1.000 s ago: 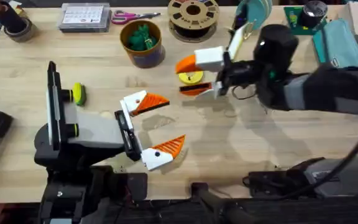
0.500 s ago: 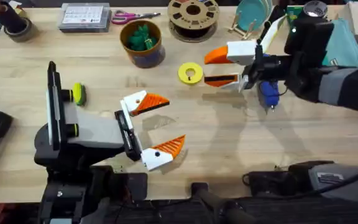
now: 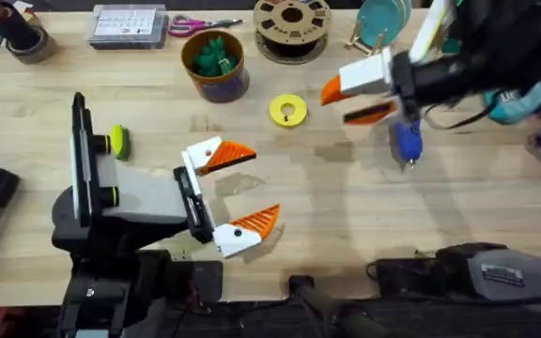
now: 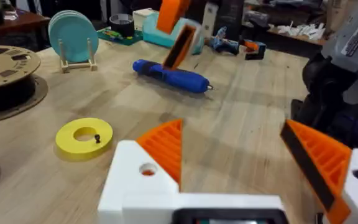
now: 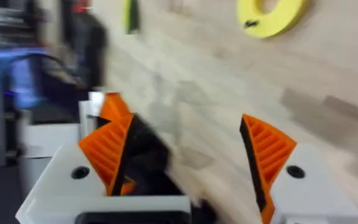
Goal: Pick up the gripper from the table and insert it into the empty holder that is missing its gripper. Then pick up a screw, insert it into the mounting hole, and use the screwdriver to tighten it. Finally, clean up the table by picking up the vegetable and placing it into the bucket.
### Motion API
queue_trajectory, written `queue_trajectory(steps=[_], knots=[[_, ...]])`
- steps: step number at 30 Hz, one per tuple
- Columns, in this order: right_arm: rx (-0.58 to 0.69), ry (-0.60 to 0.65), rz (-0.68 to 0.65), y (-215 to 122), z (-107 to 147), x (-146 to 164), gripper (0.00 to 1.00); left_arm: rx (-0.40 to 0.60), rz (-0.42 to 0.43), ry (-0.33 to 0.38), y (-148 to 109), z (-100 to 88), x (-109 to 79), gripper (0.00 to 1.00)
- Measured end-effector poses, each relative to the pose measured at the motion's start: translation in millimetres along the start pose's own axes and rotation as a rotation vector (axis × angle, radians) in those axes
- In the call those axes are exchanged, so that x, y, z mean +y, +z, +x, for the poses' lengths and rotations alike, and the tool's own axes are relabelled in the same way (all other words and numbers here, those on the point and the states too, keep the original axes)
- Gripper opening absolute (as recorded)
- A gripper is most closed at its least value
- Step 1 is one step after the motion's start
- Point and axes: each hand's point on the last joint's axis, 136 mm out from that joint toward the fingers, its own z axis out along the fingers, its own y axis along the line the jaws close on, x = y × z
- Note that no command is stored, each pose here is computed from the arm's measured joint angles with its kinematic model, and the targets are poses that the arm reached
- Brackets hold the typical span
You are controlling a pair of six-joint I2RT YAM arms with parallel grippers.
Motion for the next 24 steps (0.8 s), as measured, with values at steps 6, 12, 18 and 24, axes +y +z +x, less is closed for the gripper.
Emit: queue_trajectory(steps=[6, 12, 18, 24], knots=[[-0.051, -0.189, 0.272, -44.0, -21.7, 4.7, 0.997, 0.000, 0.000, 0.000, 0.0, 0.0, 0.0, 0.985], [-0.095, -0.288, 0.455, -72.0, -37.7, 1.3, 0.998, 0.000, 0.000, 0.000, 0.0, 0.0, 0.0, 0.985], [-0.066, -0.383, 0.563, -69.6, -36.7, -0.7, 0.998, 0.000, 0.000, 0.000, 0.0, 0.0, 0.0, 0.985], [-0.035, -0.460, 0.646, -63.1, -33.3, -0.3, 0.998, 0.000, 0.000, 0.000, 0.0, 0.0, 0.0, 0.985]])
